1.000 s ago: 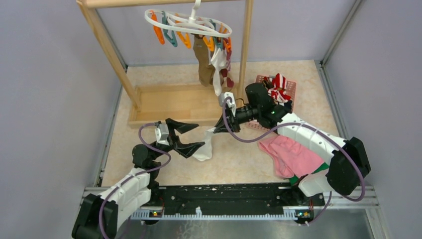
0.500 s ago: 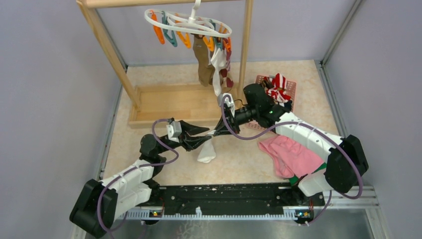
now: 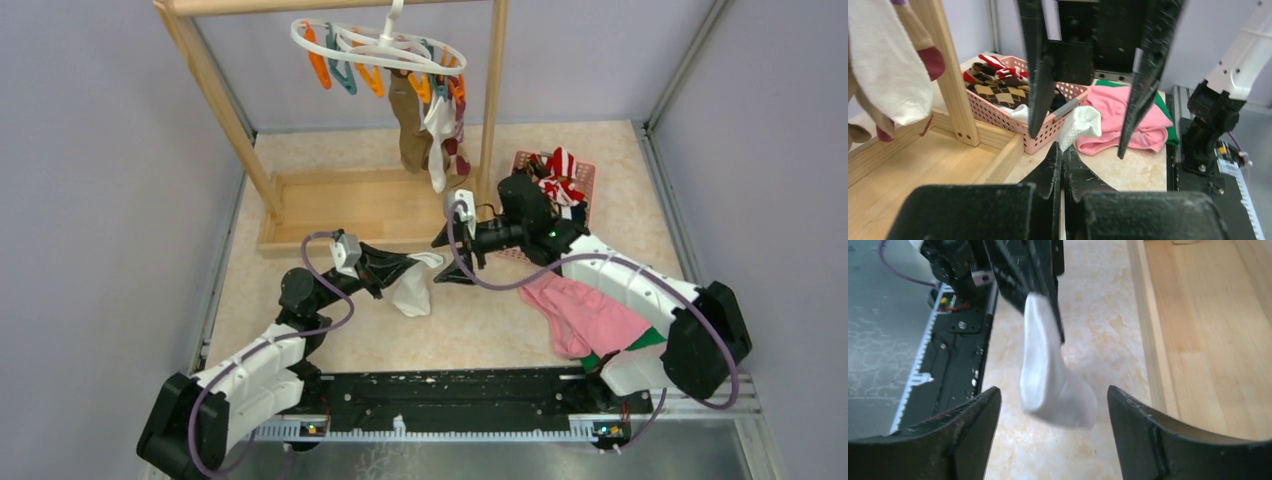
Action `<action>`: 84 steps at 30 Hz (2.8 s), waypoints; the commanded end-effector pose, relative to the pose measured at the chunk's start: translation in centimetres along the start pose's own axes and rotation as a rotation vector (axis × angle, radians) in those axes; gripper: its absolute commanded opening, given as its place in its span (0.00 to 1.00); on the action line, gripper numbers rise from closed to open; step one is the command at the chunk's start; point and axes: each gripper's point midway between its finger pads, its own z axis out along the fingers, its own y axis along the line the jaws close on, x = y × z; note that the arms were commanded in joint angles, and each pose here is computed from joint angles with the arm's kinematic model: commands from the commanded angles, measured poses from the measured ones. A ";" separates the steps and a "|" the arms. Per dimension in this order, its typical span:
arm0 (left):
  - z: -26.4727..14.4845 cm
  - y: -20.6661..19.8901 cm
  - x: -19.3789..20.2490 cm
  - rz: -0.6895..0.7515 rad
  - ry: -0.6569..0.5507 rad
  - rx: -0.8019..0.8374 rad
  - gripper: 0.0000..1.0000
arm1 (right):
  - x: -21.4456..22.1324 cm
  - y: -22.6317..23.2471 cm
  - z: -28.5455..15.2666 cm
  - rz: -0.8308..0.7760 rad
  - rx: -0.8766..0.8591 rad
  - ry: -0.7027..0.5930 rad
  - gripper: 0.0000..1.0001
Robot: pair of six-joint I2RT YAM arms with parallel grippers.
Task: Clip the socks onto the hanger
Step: Pick up the sock from the bin, then open the clamp at the hanger.
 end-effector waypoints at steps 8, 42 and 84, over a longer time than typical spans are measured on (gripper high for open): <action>0.0 0.5 -2.2 -0.104 -0.046 -0.081 0.00 | -4.2 0.7 -3.1 -0.499 0.211 -0.312 0.88; -2.0 1.3 -4.7 0.099 -0.209 -0.180 0.00 | -10.7 -0.2 -5.8 -0.562 0.386 -0.363 0.82; 0.9 3.7 -9.2 0.005 -0.286 -0.188 0.00 | -7.5 -3.4 -5.4 -0.316 0.361 -0.352 0.75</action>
